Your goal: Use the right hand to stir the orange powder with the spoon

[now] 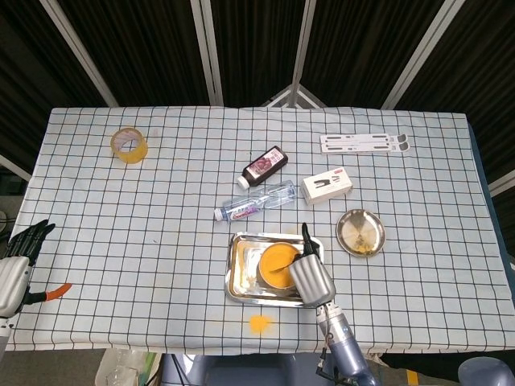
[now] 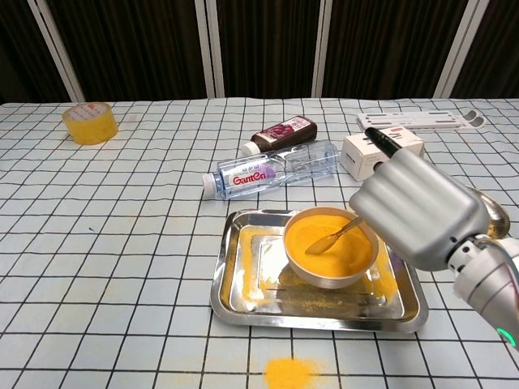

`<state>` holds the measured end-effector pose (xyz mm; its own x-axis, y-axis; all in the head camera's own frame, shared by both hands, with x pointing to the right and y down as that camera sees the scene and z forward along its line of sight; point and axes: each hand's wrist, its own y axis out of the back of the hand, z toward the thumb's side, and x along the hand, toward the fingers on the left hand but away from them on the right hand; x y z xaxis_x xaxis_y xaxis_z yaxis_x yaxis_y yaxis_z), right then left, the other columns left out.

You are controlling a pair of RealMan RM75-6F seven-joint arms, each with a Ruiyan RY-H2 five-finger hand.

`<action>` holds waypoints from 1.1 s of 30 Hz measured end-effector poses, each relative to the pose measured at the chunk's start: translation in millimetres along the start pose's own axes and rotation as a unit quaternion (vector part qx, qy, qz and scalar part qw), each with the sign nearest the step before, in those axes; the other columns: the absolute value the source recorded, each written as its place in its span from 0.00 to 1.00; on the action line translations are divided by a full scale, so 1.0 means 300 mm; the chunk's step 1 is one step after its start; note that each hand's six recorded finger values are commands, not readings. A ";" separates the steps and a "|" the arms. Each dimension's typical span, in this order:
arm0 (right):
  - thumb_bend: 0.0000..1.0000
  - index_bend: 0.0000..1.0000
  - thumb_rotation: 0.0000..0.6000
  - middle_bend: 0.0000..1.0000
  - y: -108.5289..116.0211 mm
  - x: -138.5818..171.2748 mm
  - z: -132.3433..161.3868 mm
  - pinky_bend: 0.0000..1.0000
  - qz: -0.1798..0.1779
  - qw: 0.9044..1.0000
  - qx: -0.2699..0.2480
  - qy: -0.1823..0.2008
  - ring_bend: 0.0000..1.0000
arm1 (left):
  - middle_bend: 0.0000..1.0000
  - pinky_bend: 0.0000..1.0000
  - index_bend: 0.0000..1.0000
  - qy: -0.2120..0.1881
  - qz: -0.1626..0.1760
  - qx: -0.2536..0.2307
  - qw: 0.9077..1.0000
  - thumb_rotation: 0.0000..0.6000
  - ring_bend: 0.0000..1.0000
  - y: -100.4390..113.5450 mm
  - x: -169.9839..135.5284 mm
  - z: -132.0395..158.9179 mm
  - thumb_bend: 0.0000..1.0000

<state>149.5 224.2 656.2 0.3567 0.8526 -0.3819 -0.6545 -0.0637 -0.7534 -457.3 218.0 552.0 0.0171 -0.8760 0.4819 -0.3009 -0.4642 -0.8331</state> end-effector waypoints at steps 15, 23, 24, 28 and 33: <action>0.90 0.83 1.00 0.75 0.019 0.010 -0.035 0.00 -0.008 1.000 -0.005 -0.004 0.43 | 0.00 0.00 0.00 -0.001 -0.002 0.000 1.000 1.00 0.00 -0.002 0.002 0.001 0.00; 0.90 0.83 1.00 0.75 0.025 0.045 -0.054 0.00 0.003 1.000 -0.007 0.001 0.43 | 0.00 0.00 0.00 0.000 -0.002 -0.001 1.000 1.00 0.00 -0.002 0.000 0.001 0.00; 0.90 0.83 1.00 0.75 0.023 0.052 -0.053 0.00 0.005 1.000 -0.009 0.004 0.43 | 0.00 0.00 0.00 0.000 -0.002 -0.001 1.000 1.00 0.00 -0.002 0.001 0.001 0.00; 0.90 0.83 1.00 0.75 0.014 0.070 -0.043 0.00 0.014 1.000 -0.016 0.013 0.43 | 0.00 0.00 0.00 0.000 -0.002 0.000 1.000 1.00 0.00 -0.003 0.001 0.001 0.00; 0.90 0.83 1.00 0.75 0.008 0.079 -0.033 0.00 0.021 0.999 -0.018 0.018 0.43 | 0.00 0.00 0.00 0.001 -0.003 -0.001 1.000 1.00 0.00 -0.003 0.002 -0.001 0.00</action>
<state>163.1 239.1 640.0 0.3546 0.8294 -0.4318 -0.6451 -0.1173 -0.7551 -457.3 218.0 553.0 0.0165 -0.8730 0.4874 -0.3023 -0.4690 -0.8298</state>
